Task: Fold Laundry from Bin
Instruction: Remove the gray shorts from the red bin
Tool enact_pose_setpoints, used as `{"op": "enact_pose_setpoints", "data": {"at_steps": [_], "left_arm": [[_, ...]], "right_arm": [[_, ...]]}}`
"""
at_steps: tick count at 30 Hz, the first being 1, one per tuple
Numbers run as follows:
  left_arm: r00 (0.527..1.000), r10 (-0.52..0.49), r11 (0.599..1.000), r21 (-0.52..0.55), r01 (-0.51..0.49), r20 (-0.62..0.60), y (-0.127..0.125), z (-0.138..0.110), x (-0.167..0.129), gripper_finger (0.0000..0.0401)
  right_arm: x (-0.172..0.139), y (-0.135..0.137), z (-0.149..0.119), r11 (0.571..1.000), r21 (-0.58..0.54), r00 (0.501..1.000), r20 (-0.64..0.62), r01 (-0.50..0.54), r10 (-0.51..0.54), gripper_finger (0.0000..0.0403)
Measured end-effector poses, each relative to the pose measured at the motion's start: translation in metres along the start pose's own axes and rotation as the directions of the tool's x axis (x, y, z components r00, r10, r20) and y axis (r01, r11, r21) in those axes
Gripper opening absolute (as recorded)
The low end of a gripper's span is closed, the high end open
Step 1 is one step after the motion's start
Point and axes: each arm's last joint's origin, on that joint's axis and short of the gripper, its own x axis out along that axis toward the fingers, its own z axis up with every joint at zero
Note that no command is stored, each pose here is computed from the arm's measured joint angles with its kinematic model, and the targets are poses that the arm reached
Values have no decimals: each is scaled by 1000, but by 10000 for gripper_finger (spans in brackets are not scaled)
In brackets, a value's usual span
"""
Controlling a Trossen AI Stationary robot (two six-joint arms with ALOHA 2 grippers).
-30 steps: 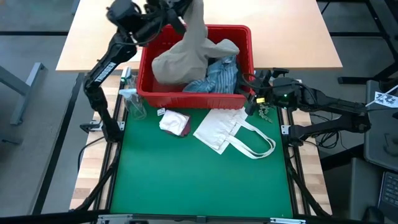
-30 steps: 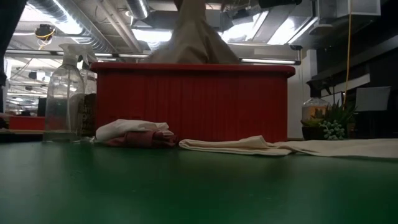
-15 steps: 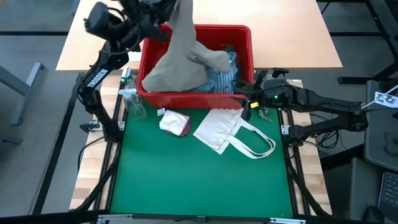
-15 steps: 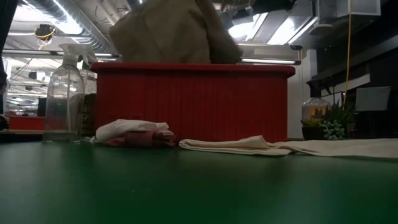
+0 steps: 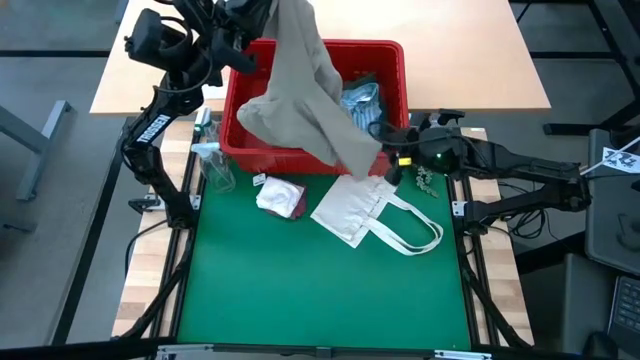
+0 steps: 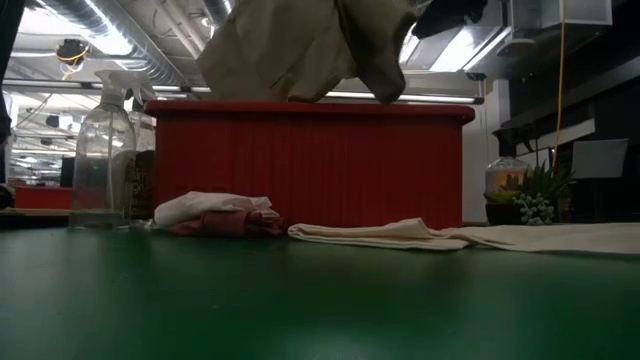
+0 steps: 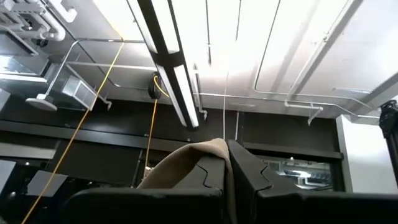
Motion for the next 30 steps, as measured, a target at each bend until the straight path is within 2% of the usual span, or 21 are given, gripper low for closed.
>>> {"op": "enact_pose_setpoints", "data": {"at_steps": [5,9,15,18,23,30], "left_arm": [[1000,4,1000,-1,-4,-13,0,-2,0,0],[1000,9,1000,-2,-9,-27,1,-3,0,0],[999,12,1000,-2,-12,-38,1,-4,0,0],[999,14,1000,-3,-14,-47,1,-5,0,0],[998,19,1000,-3,-20,-64,2,-7,0,0],[998,20,1000,-3,-20,-64,2,-7,0,0]], "right_arm": [[-1,8,-9,966,80,964,-82,-247,254,143],[-3,11,-12,920,142,918,-106,-366,382,143],[-3,12,-9,917,134,919,-75,-375,387,143],[-2,11,-6,932,75,933,-41,-353,357,143],[1,12,0,935,-14,935,9,-355,355,143],[17,20,-2,916,-101,922,-30,-388,387,143]]}}
